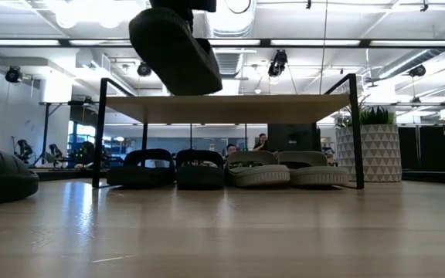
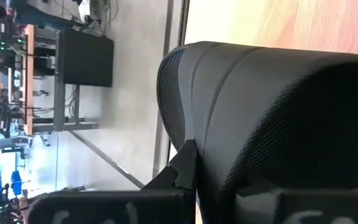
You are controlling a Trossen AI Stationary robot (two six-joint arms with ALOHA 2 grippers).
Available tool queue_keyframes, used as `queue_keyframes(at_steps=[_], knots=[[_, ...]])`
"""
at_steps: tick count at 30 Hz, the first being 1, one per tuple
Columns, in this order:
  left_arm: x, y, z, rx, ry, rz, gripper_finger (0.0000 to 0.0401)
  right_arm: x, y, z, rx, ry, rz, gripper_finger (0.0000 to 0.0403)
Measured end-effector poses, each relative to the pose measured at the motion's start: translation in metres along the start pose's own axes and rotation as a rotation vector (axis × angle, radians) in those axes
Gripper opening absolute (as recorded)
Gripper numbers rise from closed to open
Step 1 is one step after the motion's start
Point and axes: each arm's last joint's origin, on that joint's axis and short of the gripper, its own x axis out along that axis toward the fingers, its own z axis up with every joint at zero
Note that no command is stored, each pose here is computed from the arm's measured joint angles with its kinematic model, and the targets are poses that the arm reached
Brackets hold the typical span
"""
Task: Pick and place slides into the shelf
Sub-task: Put the black slide on the shelf
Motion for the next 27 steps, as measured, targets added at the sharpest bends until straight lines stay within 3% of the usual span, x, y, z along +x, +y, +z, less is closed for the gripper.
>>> queue_keyframes(at_steps=[8,16,27], knots=[[0.017,-0.006,0.002,0.029,0.057,-0.02,0.0,0.001,-0.005,-0.003,0.004,0.012,-0.013,0.0203],[0.035,-0.001,0.004,0.031,0.105,0.088,0.0,0.001,-0.004,-0.005,-0.006,0.018,-0.016,0.0203],[0.047,-0.002,0.011,0.021,0.085,0.1,0.0,0.003,-0.007,-0.011,-0.019,0.072,-0.051,0.0203]])
